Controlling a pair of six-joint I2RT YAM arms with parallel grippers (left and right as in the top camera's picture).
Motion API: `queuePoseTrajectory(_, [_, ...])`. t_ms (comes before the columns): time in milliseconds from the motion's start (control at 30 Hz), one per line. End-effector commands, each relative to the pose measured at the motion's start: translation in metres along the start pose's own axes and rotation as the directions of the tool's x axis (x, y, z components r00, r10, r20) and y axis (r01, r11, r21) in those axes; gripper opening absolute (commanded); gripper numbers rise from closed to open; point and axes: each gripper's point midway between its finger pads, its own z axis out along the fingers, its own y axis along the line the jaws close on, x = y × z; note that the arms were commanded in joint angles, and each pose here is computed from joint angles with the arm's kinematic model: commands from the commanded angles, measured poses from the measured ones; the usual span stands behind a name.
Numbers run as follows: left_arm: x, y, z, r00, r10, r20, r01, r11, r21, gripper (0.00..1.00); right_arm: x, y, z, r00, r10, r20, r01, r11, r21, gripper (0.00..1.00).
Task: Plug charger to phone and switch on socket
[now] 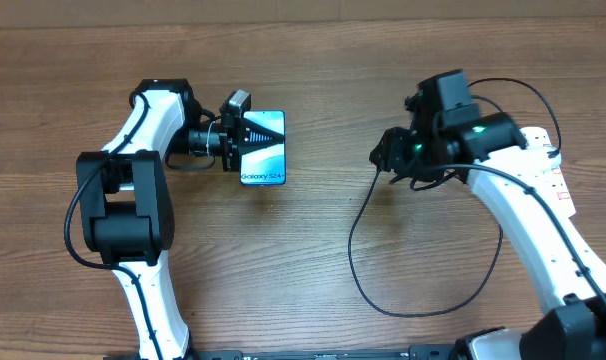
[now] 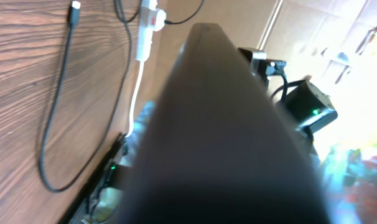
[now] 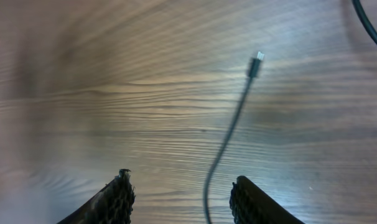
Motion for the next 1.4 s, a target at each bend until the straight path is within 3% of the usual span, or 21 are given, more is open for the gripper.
queuePoseTrajectory(0, [0.004,-0.001,0.002,0.998,0.066,-0.022,-0.067,0.996,-0.053,0.04,-0.001,-0.022,0.013,0.997,0.048,0.059,-0.057,0.984,0.169,0.46])
queuePoseTrajectory(133, [0.006,0.005,0.003,0.997,0.065,-0.035,-0.068,0.994,-0.088,0.04,-0.001,-0.034,0.025,0.991,0.068,0.12,-0.097,0.961,0.258,0.4])
queuePoseTrajectory(367, [0.004,0.006,0.003,0.996,0.086,-0.033,-0.088,0.992,-0.09,0.04,-0.002,-0.044,0.063,0.995,0.051,0.09,-0.075,0.957,0.281,0.29])
queuePoseTrajectory(700, [0.004,0.007,0.003,0.996,0.085,-0.035,-0.088,0.992,-0.094,0.04,-0.016,-0.055,0.113,0.995,0.044,0.087,-0.068,0.952,0.298,0.29])
queuePoseTrajectory(1367, [0.004,0.007,0.003,0.996,0.085,-0.035,-0.088,0.992,-0.094,0.05,-0.01,-0.076,0.141,0.995,0.099,0.034,-0.104,0.942,0.319,0.29])
